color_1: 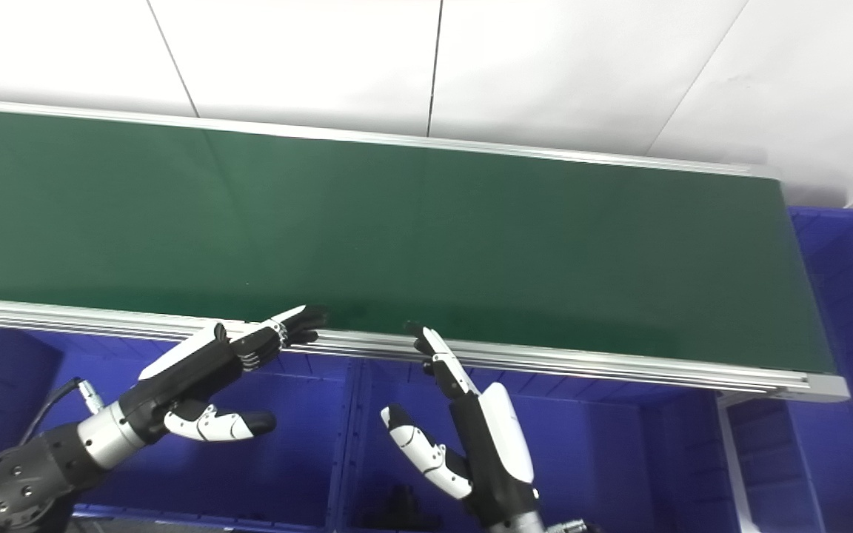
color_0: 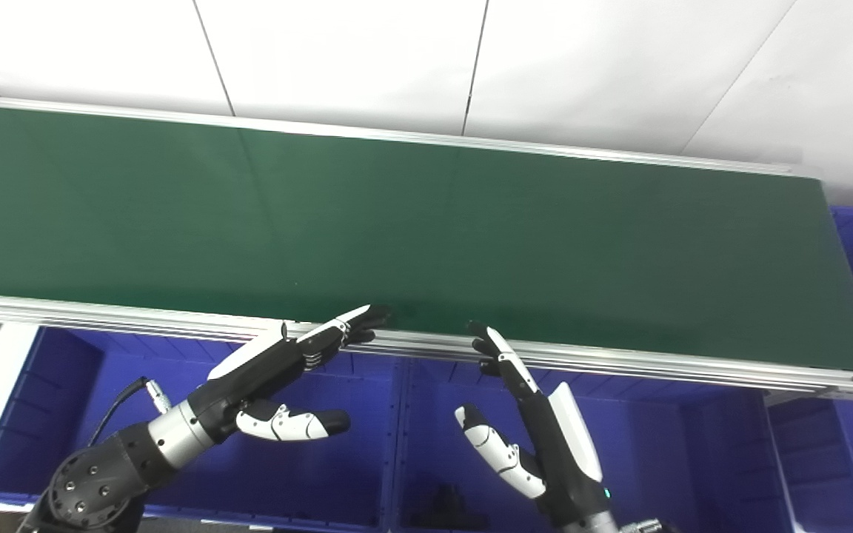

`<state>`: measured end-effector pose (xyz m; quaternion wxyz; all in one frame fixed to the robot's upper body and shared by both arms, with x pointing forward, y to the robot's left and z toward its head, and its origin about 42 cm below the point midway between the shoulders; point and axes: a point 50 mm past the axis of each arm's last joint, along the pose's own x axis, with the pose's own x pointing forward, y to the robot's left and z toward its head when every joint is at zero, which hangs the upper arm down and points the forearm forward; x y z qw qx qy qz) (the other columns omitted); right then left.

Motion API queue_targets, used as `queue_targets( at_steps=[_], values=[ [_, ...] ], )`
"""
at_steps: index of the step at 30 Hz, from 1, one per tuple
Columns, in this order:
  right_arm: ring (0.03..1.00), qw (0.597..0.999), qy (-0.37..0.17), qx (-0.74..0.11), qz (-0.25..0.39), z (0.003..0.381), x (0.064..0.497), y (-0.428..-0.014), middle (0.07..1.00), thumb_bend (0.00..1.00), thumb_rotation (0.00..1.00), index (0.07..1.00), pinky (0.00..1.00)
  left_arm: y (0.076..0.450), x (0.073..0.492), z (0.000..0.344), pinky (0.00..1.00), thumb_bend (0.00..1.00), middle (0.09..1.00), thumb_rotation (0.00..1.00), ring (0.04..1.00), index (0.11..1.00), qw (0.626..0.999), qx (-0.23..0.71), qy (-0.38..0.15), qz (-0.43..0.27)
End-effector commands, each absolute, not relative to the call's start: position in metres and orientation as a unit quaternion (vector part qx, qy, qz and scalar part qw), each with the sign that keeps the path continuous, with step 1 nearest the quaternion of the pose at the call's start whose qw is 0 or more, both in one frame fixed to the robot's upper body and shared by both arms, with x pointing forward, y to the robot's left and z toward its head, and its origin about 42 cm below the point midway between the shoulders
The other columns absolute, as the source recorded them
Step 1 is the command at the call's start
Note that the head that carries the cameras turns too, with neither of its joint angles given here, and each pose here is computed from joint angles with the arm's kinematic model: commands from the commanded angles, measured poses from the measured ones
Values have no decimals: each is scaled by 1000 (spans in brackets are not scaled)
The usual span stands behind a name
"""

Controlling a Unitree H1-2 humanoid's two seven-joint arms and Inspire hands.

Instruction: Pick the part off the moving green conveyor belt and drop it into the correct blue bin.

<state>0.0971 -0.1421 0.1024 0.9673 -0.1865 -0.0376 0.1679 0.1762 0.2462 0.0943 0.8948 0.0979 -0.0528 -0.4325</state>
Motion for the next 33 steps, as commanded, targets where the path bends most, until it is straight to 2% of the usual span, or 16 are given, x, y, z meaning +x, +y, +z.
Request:
queue_targets(
  at_steps=[1,12,24,33],
  values=[
    [903,968,-66,-176,164,112,97,-138,946,372,863,935,823,250,179,104,948,376,1000,528,982,988,895,99,-68,-430],
    [905,968,-67,-174,166,110,97,-137,944,363,842,933,826,250,178,102,943,378,1000,523,979,987,896,98,-67,-428],
    [905,968,-65,-176,166,109,98,-137,947,376,867,936,827,251,180,102,947,384,1000,553,979,986,894,105,-72,-429],
    [902,969,-67,-170,166,106,99,-135,943,361,824,931,824,252,180,100,943,385,1000,528,979,989,896,101,-67,-427]
  ],
)
